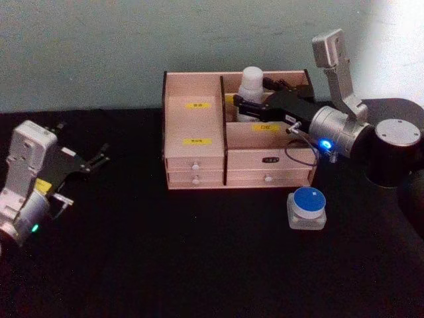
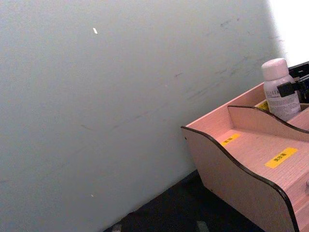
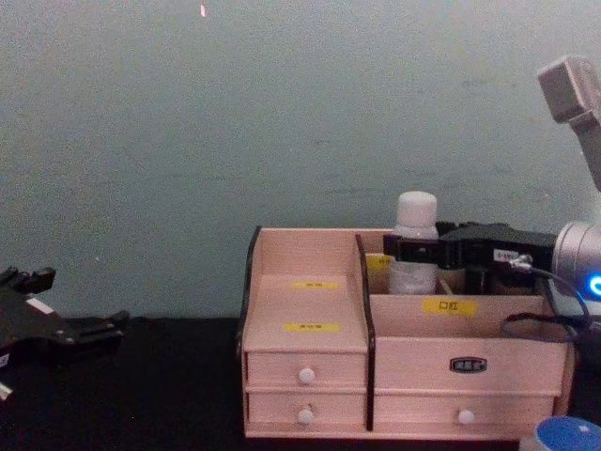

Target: Pick up the facial cleanser and watermelon frost from the table and place them into the tiered storage box.

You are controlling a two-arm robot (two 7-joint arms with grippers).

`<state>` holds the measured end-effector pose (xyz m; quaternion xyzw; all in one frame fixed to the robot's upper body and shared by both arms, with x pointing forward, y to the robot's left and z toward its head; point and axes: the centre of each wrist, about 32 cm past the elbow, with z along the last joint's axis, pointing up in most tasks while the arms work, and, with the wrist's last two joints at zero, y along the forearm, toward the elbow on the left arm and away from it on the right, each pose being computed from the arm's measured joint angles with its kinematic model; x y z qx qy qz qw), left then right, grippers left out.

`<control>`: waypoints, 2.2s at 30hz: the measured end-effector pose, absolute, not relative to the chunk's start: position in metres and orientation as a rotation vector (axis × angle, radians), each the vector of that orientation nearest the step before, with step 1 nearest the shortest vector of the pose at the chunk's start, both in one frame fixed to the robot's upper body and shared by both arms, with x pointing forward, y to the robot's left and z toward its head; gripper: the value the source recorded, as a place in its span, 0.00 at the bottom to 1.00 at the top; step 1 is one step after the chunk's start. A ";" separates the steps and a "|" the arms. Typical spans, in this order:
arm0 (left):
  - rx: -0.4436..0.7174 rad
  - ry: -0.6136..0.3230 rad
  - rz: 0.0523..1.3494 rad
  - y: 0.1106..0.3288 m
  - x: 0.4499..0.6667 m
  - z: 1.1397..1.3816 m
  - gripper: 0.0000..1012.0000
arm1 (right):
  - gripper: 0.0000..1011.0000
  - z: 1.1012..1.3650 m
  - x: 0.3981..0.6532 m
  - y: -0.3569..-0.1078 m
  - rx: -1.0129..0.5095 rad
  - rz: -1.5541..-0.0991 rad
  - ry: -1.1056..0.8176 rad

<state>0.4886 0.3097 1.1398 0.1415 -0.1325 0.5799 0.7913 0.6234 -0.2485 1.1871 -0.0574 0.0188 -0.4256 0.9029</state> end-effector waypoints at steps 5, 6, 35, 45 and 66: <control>0.304 -0.285 1.248 0.310 0.489 1.140 0.99 | 0.99 1.192 0.619 -0.248 -0.102 -0.893 0.005; 0.304 -0.285 1.248 0.310 0.489 1.140 0.99 | 0.99 1.194 0.618 -0.249 -0.097 -0.895 -0.001; 0.304 -0.285 1.248 0.310 0.489 1.140 0.99 | 0.99 1.225 0.499 -0.310 -0.160 -0.907 0.042; 0.304 -0.285 1.248 0.310 0.489 1.140 0.99 | 0.99 1.216 0.468 -0.322 -0.262 -0.898 0.135; 0.304 -0.285 1.248 0.310 0.489 1.140 0.99 | 0.99 1.193 0.463 -0.318 -0.450 -0.903 0.173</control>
